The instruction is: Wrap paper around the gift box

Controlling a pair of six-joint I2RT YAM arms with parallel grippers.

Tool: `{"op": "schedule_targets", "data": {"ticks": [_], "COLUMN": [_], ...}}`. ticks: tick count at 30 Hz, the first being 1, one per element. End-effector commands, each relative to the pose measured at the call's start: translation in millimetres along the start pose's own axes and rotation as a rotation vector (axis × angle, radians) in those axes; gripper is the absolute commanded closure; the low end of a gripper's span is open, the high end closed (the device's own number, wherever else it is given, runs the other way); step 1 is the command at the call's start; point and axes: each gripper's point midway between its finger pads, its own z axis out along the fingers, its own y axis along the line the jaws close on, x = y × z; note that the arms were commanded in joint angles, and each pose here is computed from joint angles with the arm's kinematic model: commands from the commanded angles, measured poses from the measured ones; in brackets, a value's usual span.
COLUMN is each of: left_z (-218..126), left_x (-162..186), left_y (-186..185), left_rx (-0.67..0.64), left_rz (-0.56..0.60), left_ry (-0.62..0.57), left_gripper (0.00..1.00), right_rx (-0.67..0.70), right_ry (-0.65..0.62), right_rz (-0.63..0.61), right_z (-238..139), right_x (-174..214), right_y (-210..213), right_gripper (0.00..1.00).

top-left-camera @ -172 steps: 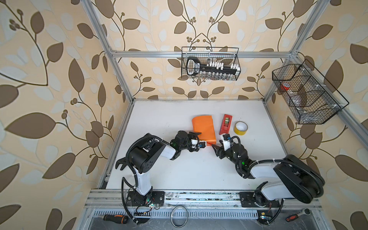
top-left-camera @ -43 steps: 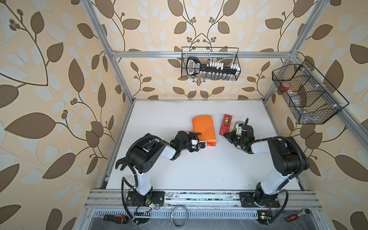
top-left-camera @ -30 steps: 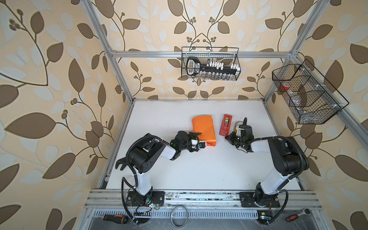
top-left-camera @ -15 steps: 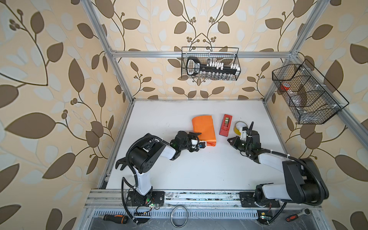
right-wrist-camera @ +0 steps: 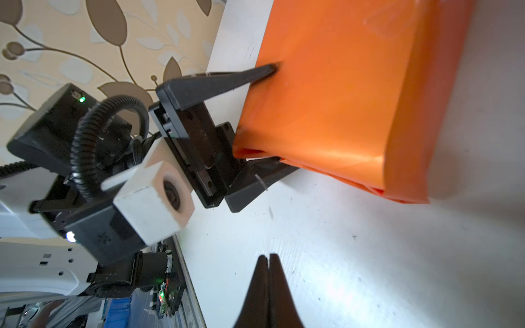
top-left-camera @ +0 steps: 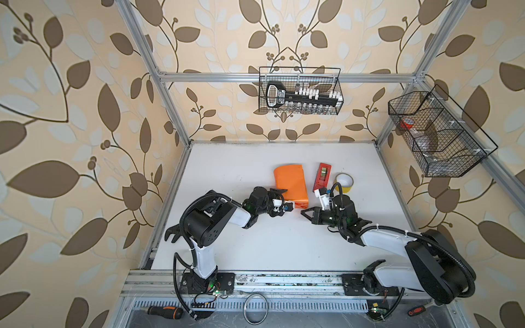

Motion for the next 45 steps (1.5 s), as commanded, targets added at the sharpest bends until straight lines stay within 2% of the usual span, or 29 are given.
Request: {"op": "schedule_targets", "data": {"ticks": [1,20,45], "left_z": [-5,-5,-5], "left_x": [36,37,38], "left_y": [-41,-41,-42], "left_rx": [0.129,0.13,0.135], "left_rz": [0.018,0.017,0.013], "left_ry": [0.124,0.129,0.131], "left_gripper": [0.23,0.23,0.23], "right_rx": [-0.076,-0.086,-0.045], "right_ry": [-0.037,-0.042,-0.06], "right_rz": [-0.049,-0.04,0.0], "right_z": [11,37,47], "right_x": [-17,-25,-30], "right_y": [23,16,-6], "right_gripper": [1.0,1.0,1.0]}}
